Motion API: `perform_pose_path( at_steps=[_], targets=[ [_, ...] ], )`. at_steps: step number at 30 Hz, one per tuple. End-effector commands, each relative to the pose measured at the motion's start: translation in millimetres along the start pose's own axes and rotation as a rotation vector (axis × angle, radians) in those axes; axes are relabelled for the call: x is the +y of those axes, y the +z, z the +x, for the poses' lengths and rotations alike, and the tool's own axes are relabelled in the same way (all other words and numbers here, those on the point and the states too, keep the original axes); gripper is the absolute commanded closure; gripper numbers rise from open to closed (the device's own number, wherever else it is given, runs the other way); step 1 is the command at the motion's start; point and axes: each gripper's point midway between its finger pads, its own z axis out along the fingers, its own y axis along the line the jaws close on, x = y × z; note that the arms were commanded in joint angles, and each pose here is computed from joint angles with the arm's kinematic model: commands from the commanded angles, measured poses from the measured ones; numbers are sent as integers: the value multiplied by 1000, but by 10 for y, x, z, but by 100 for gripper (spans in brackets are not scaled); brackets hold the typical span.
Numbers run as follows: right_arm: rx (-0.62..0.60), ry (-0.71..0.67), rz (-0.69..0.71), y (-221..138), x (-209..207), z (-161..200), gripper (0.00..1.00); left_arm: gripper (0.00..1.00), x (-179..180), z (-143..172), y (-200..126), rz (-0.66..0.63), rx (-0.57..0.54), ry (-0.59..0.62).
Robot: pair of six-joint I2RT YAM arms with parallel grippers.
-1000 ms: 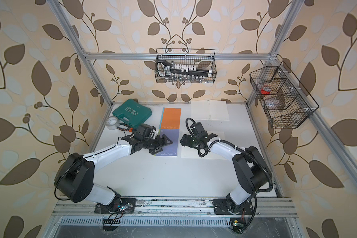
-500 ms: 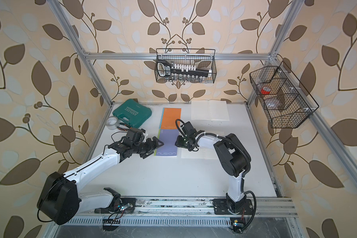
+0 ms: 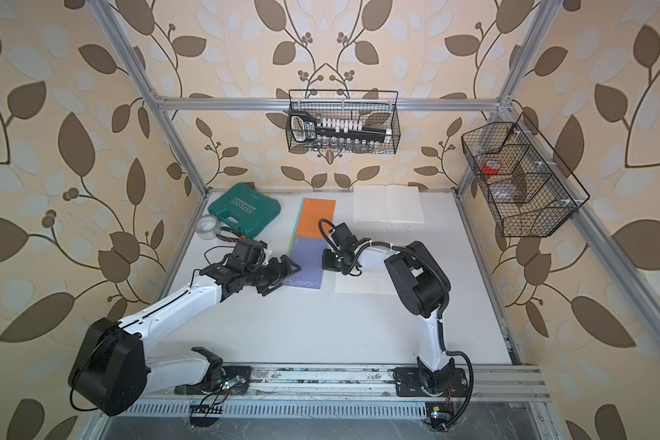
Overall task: Close the notebook
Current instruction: Adjust the notebook at the center of the board.
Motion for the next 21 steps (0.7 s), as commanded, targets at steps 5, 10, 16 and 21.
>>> perform_pose_path(
  at_steps=[5, 10, 16, 21],
  targets=[
    [96, -64, 87, 315, -86, 222, 89, 7, 27, -25, 0, 9, -5, -4],
    [114, -112, 124, 432, -100, 245, 89, 7, 51, -40, -11, 2, -9, -7],
    [110, -122, 133, 481, -107, 199, 88, 7, 59, -60, -18, 2, -13, -10],
    [97, -135, 98, 423, 28, 121, 80, 7, 43, -69, -13, 3, -11, -11]
  ],
)
